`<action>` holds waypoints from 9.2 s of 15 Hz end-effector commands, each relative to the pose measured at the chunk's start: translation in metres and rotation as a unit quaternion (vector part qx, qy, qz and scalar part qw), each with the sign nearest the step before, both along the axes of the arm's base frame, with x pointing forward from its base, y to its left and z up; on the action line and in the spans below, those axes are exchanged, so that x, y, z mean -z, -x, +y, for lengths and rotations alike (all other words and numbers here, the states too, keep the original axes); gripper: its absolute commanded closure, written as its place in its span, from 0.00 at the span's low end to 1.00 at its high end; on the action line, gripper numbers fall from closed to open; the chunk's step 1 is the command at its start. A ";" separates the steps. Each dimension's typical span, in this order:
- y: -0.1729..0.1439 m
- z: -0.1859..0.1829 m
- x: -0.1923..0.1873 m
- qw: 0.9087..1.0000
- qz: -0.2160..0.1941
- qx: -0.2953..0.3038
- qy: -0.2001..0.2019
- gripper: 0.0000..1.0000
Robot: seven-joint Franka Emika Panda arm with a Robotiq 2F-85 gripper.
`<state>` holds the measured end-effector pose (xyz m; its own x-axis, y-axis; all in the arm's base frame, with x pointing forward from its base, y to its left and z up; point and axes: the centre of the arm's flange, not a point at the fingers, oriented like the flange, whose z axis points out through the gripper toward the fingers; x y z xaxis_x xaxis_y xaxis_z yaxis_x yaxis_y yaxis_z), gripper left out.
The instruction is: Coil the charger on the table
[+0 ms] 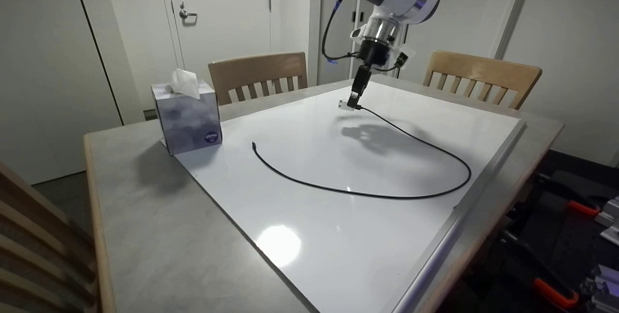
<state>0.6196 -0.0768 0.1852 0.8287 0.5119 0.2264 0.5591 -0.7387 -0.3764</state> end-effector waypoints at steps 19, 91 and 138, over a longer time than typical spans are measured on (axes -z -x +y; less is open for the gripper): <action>-0.027 0.086 0.039 0.960 0.131 -0.234 0.085 0.74; -0.081 0.317 -0.031 0.807 0.103 0.456 0.361 0.00; -0.066 0.358 0.043 0.810 0.173 0.499 0.256 0.15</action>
